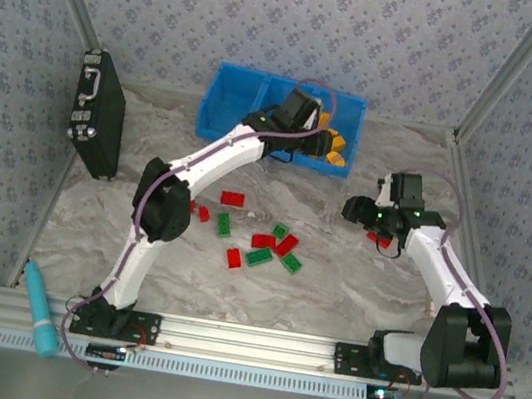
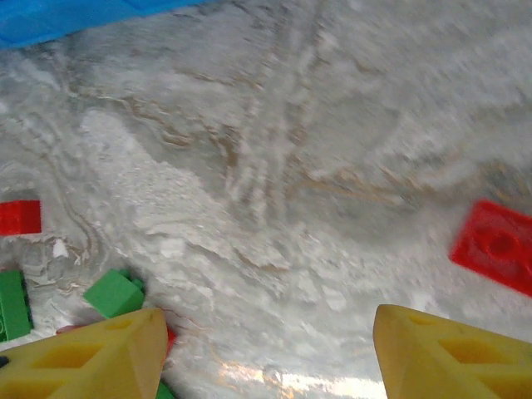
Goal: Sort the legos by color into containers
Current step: Place the lego in the container.
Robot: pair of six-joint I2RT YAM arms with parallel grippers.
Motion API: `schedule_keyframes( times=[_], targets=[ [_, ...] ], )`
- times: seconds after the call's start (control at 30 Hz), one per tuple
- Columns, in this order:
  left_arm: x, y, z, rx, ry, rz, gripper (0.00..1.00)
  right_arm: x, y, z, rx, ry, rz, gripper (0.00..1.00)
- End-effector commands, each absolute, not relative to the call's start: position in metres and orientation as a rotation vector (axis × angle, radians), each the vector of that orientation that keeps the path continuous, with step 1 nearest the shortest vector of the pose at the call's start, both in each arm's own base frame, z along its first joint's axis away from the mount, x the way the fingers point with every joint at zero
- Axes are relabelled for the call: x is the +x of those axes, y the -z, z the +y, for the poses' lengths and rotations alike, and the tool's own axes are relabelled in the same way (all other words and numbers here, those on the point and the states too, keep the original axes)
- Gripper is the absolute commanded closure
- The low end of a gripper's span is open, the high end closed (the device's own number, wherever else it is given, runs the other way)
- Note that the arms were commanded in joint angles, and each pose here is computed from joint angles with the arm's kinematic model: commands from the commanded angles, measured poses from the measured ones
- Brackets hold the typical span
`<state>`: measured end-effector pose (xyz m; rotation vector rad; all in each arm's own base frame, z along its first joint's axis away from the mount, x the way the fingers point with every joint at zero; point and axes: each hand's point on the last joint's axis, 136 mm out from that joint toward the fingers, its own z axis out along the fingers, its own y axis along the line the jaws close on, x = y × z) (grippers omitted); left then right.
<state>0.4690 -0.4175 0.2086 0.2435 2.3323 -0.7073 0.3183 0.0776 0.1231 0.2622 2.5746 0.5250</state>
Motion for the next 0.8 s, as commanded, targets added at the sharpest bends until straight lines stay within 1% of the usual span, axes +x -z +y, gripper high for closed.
schedule_keyframes(
  times=[0.0,0.1,0.23,0.47,0.6,0.77],
  targets=[
    [0.492,-0.202,-0.429,0.233,0.705,2.303,0.40,0.305,-0.113,0.064,0.414,-0.516,2.599,0.31],
    [0.511,-0.200,-0.439,0.177,0.726,2.269,0.40,0.299,-0.112,0.055,0.493,-0.516,2.584,0.30],
    [0.526,-0.185,-0.452,0.127,0.763,2.255,0.40,0.292,-0.105,0.045,0.622,-0.526,2.580,0.29],
    [0.533,-0.189,-0.455,0.104,0.790,2.233,0.36,0.280,-0.096,0.033,0.751,-0.519,2.556,0.25],
    [0.532,-0.203,-0.454,0.114,0.802,2.206,0.30,0.274,-0.086,0.028,0.787,-0.520,2.572,0.23],
    [0.534,-0.212,-0.455,0.119,0.824,2.181,0.24,0.272,-0.086,0.018,0.788,-0.445,2.583,0.23]
  ],
)
